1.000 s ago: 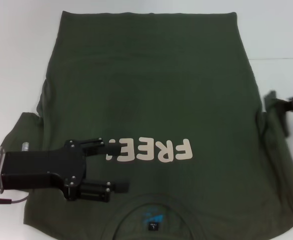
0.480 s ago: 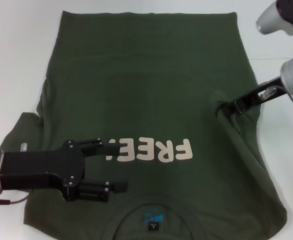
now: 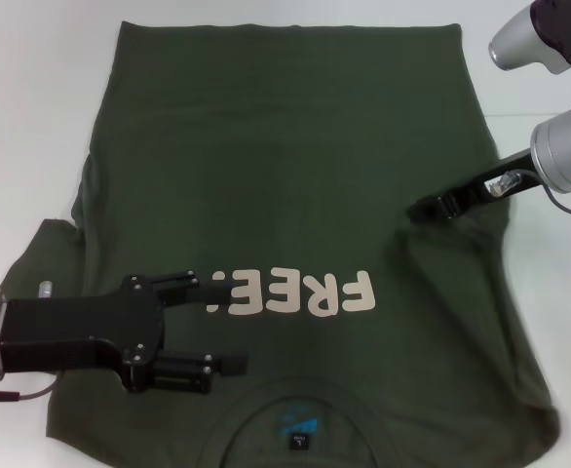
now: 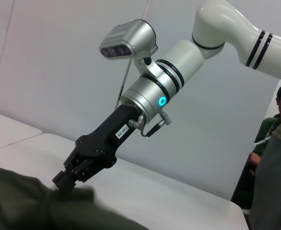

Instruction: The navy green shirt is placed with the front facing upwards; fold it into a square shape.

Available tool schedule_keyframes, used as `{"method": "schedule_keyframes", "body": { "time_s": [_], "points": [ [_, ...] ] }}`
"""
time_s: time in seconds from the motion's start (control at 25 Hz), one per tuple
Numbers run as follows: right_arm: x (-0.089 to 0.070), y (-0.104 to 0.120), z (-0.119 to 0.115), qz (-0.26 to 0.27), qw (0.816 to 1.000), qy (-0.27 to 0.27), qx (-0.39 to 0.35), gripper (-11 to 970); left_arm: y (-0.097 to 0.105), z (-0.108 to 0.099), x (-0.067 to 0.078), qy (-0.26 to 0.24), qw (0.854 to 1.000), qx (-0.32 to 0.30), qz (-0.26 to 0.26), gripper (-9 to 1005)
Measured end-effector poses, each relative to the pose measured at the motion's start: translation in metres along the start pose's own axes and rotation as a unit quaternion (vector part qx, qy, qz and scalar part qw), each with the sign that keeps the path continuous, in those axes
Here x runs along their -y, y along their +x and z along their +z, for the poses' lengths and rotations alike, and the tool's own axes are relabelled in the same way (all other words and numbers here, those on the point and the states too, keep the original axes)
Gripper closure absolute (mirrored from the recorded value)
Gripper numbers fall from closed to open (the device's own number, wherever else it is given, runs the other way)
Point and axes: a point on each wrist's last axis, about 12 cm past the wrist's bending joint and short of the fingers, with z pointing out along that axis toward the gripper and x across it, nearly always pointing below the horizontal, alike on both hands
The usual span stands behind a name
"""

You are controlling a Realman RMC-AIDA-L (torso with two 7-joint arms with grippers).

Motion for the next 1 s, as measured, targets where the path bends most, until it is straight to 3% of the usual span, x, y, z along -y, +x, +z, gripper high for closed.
{"method": "schedule_keyframes", "body": {
  "time_s": [0.2,0.6,0.84,1.0],
  "points": [
    [-0.003,0.0,0.0,-0.012,0.999,-0.021,0.023,839,0.0,0.0,0.0,-0.001,1.0,0.001,0.0,80],
    [-0.001,0.009,-0.009,-0.031,0.997,-0.046,0.054,367,-0.001,0.0,0.0,0.0,1.0,0.001,0.001,80],
    [0.009,0.04,-0.031,-0.061,0.986,-0.082,0.131,249,-0.001,0.0,0.0,-0.001,1.0,0.001,0.0,81],
    [0.004,0.073,-0.04,-0.134,0.968,-0.121,0.177,185,-0.001,-0.001,-0.001,-0.005,1.0,0.005,-0.003,81]
  ]
}}
